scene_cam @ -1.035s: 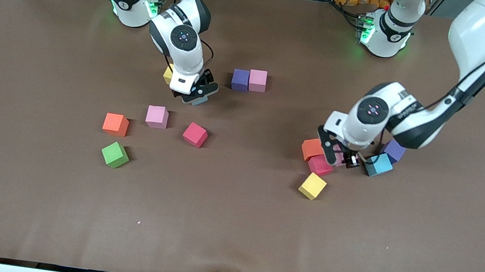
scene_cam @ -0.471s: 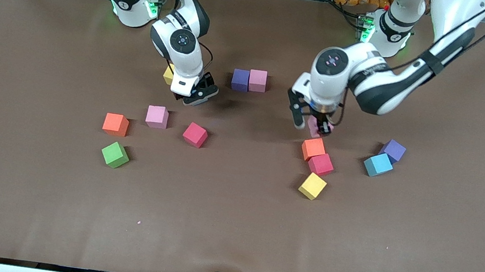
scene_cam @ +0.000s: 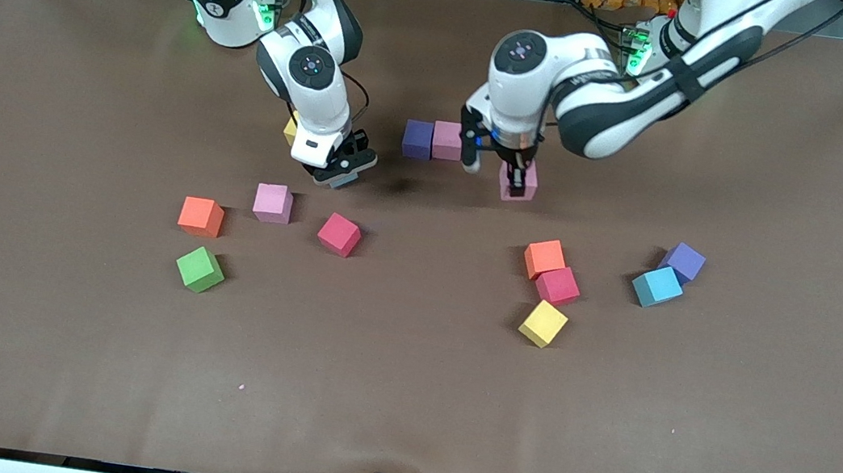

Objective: Form number 2 with 11 blocks
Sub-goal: 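Place the light pink cube in line after the pink cube with the left gripper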

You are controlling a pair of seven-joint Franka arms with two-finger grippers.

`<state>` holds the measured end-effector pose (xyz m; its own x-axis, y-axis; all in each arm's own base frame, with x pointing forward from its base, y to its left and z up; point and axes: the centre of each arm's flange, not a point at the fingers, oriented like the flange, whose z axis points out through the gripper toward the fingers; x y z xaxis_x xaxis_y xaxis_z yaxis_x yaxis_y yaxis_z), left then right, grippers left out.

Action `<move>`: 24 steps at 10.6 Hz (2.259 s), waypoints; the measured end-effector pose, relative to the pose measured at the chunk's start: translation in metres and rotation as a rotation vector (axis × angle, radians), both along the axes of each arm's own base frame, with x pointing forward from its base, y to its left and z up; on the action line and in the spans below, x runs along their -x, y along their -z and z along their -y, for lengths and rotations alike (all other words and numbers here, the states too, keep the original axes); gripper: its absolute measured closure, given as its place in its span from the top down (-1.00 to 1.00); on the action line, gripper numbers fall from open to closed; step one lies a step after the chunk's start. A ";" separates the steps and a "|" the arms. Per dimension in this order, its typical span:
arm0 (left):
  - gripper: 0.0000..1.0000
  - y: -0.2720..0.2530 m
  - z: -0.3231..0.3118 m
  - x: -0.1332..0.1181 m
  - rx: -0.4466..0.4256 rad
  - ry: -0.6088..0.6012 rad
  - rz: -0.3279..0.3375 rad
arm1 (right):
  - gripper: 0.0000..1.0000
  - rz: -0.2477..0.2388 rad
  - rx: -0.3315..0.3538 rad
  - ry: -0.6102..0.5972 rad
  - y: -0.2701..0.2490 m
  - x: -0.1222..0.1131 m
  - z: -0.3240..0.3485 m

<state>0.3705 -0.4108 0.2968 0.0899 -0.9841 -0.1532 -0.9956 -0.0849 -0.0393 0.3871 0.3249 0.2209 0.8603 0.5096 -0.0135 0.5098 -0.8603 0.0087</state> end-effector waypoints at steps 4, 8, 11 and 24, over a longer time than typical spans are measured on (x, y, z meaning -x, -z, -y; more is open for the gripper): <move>0.17 0.020 0.026 0.039 -0.017 0.034 -0.032 | 0.22 0.024 -0.009 0.082 -0.039 -0.034 0.023; 0.17 0.047 0.042 0.066 -0.045 0.048 -0.059 | 0.18 -0.007 0.022 0.093 -0.067 -0.052 0.015; 0.17 0.068 0.051 0.083 -0.064 0.039 -0.063 | 0.18 -0.009 0.025 0.114 -0.068 -0.057 0.023; 0.17 0.096 0.066 0.097 -0.033 0.100 -0.038 | 0.18 -0.012 0.026 0.121 -0.069 -0.058 0.025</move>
<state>0.2734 -0.4771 0.2007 -0.0147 -0.9821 -0.1876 -0.9999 0.0154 -0.0024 0.4456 0.3001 0.2899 0.9153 0.4012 -0.0356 0.4022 -0.9152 0.0265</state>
